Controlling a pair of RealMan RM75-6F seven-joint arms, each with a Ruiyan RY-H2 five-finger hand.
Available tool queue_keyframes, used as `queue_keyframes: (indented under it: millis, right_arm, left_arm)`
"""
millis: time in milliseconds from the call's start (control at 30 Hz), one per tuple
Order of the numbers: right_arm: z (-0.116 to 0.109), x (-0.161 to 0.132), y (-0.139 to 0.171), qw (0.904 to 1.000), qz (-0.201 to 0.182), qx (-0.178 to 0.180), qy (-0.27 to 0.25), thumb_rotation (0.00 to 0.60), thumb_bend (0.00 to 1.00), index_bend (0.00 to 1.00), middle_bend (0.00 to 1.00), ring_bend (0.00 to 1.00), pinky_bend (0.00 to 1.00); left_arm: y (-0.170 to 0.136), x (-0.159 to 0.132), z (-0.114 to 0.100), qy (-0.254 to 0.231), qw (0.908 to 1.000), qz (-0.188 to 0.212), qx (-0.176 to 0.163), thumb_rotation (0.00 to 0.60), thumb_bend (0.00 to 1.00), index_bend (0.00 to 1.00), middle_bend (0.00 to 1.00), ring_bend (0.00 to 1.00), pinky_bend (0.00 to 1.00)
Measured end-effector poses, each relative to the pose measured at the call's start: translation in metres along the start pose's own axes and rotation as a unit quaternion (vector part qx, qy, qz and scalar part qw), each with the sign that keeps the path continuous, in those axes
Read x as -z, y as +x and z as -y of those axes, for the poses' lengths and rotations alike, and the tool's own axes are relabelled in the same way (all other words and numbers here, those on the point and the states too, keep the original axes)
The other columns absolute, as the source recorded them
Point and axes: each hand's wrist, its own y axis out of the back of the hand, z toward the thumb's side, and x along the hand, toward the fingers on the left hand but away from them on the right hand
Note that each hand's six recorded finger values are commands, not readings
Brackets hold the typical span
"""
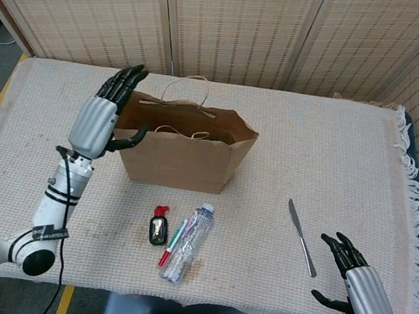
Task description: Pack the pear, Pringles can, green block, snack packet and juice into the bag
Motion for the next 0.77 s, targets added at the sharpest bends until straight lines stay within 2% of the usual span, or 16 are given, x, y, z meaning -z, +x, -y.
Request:
queue_keyframes:
  millis: [167,300,567,667,767]
  right_arm:
    - [0.001,0.001,0.0,0.9999,0.002,0.002,0.011,0.6,0.01,0.03,0.12,0.01,0.17]
    - [0.002,0.003,0.0,0.9997,0.006,0.001,0.024,0.6,0.01,0.03,0.12,0.0,0.16]
    - [0.01,0.009,0.0,0.9983,0.027,-0.015,0.048,0.6,0.01,0.0,0.06,0.0,0.07]
    - [0.012,0.008,-0.001,0.998,0.029,-0.019,0.053,0.6,0.01,0.0,0.06,0.0,0.07]
    - [0.011,0.008,-0.001,0.998,0.029,-0.016,0.054,0.6,0.01,0.0,0.06,0.0,0.07]
  left_arm:
    - [-0.054,0.044,-0.033,0.073,0.9972,-0.015,-0.006,0.6,0.39,0.04,0.0,0.01,0.11]
    - [-0.106,0.081,-0.045,0.112,0.9917,-0.062,0.014,0.6,0.39,0.04,0.0,0.0,0.11]
    - [-0.221,0.132,-0.047,0.168,0.9723,-0.148,0.067,0.6,0.39,0.0,0.0,0.0,0.06]
    - [-0.251,0.141,-0.047,0.188,0.9663,-0.16,0.072,0.6,0.39,0.0,0.0,0.0,0.05]
    - [-0.27,0.145,-0.048,0.212,0.9622,-0.155,0.073,0.6,0.39,0.0,0.0,0.0,0.04]
